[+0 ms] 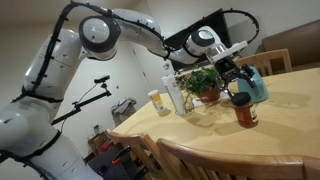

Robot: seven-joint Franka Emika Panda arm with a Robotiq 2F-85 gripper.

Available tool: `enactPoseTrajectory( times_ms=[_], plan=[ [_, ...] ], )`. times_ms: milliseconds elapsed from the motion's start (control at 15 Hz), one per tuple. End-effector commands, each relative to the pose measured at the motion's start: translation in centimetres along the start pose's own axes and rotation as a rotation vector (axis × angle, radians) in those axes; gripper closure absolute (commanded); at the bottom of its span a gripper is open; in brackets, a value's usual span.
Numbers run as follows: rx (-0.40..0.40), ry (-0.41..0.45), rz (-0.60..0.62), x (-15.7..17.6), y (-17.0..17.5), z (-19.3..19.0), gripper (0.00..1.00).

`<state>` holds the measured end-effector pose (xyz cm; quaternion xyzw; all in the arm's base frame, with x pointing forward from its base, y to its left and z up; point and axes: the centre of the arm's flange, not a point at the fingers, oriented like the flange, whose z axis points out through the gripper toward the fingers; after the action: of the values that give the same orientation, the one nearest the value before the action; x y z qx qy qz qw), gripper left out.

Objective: Use the black lid to close the jar

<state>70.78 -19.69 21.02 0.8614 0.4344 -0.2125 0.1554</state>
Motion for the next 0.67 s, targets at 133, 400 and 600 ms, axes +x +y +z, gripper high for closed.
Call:
enactPoseTrajectory(
  times_ms=[133,400,600],
  plan=[
    [-0.056,-0.012,0.072,-1.1,1.4,-1.2,0.0],
    [-0.099,-0.003,0.093,-1.0,2.4,-1.2,0.0],
    [-0.113,0.024,0.078,-0.8,3.1,-1.0,0.0]
  ],
)
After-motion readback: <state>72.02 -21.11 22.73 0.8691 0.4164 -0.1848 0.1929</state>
